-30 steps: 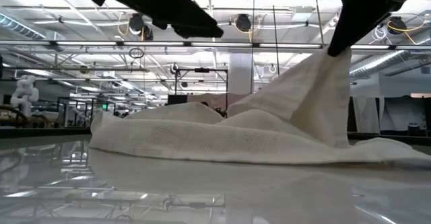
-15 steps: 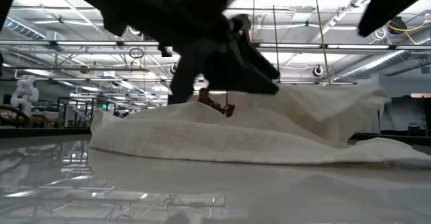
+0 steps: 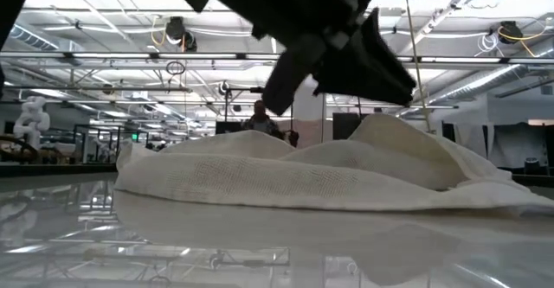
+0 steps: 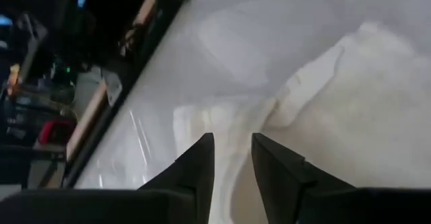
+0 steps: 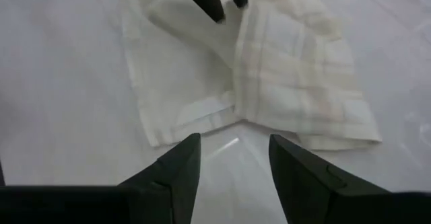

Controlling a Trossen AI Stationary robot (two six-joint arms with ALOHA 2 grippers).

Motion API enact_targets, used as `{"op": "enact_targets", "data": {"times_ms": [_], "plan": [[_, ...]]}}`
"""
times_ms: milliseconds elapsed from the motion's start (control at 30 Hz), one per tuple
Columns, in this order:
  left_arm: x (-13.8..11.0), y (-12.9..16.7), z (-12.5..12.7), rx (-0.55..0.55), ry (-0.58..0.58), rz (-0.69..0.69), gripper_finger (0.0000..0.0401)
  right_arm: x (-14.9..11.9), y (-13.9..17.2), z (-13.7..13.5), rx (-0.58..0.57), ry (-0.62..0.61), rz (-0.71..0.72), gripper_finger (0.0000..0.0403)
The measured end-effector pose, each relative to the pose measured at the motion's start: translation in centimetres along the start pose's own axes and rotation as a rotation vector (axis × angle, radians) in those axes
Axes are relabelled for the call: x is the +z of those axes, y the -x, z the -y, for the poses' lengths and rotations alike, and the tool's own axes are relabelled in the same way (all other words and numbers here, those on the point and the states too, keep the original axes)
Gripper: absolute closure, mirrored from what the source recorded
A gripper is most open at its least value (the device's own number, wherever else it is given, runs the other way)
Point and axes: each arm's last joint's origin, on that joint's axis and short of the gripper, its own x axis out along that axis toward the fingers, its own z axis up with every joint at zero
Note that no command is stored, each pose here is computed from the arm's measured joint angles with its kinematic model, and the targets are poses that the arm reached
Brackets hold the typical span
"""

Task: Roll towel
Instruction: Roll the white-brown patterned towel

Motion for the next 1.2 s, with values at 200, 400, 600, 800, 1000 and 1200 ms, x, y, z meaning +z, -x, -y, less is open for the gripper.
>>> {"op": "enact_targets", "data": {"times_ms": [200,400,600,800,1000,1200], "plan": [[-0.6,-0.4,-0.1,-0.036,-0.034,-0.002,0.0273,-1.8,-1.8,0.3,0.070,0.003,0.061,0.0236],[-3.0,-2.5,0.8,-0.034,-0.067,-0.109,0.0269,-2.4,-2.5,0.3,0.121,0.009,0.064,0.0236],[-2.8,-2.9,0.6,0.032,-0.053,-0.084,0.0300,-2.4,-2.6,0.1,0.139,0.012,0.077,0.0236],[-1.9,-2.5,0.1,0.081,-0.042,-0.082,0.0389,-2.3,-2.5,0.0,0.140,0.006,0.111,0.0236],[-0.2,0.9,-1.9,0.149,-0.047,-0.145,0.0396,-2.7,-2.9,-0.7,0.168,0.007,0.117,0.0236],[1.0,4.6,-4.2,0.169,0.054,-0.140,0.0396,-4.0,-5.2,-2.2,0.183,0.058,0.133,0.0240]]}}
